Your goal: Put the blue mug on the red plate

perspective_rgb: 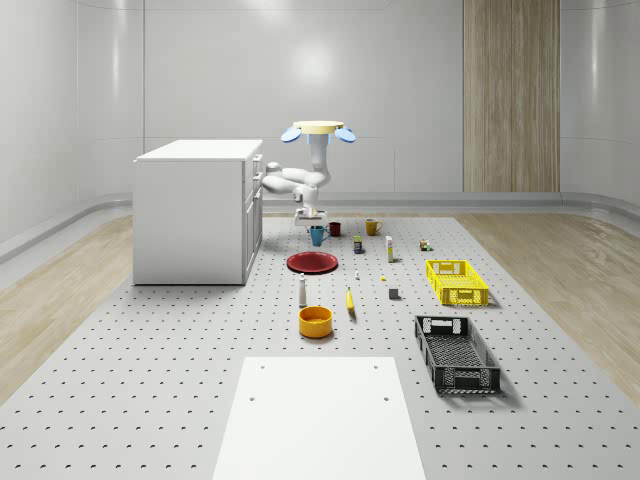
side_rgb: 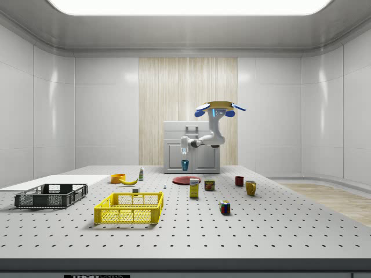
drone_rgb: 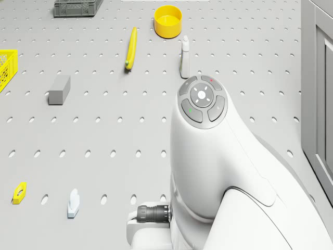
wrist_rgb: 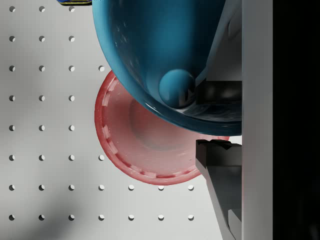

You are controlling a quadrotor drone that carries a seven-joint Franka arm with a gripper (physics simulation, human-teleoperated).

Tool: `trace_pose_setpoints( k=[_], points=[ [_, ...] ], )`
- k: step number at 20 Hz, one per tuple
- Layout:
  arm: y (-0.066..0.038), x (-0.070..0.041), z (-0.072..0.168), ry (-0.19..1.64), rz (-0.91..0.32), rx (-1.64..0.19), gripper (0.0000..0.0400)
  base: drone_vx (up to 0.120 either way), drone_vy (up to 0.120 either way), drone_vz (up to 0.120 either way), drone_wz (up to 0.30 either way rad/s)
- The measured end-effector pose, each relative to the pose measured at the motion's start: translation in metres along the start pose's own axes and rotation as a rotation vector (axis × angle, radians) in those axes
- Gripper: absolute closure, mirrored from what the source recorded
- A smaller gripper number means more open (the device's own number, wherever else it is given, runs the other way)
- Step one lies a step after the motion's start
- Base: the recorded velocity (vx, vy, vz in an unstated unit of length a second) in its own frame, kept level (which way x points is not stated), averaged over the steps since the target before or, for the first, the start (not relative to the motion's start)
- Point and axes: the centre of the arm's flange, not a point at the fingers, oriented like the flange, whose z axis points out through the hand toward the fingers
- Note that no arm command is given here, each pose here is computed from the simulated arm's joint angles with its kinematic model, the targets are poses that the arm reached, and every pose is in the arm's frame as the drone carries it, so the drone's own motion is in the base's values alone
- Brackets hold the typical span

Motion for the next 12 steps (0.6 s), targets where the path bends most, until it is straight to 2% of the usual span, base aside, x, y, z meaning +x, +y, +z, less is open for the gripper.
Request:
trace_pose_setpoints(
  k=[7, 12],
  points=[
    [0.013, 0.013, 0.001, 0.000, 0.000, 0.000, 0.0300, 0.000, 0.000, 0.000, 0.000],
    [0.017, 0.017, 0.016, 0.000, 0.000, 0.000, 0.0300, 0.000, 0.000, 0.000, 0.000]
  ],
)
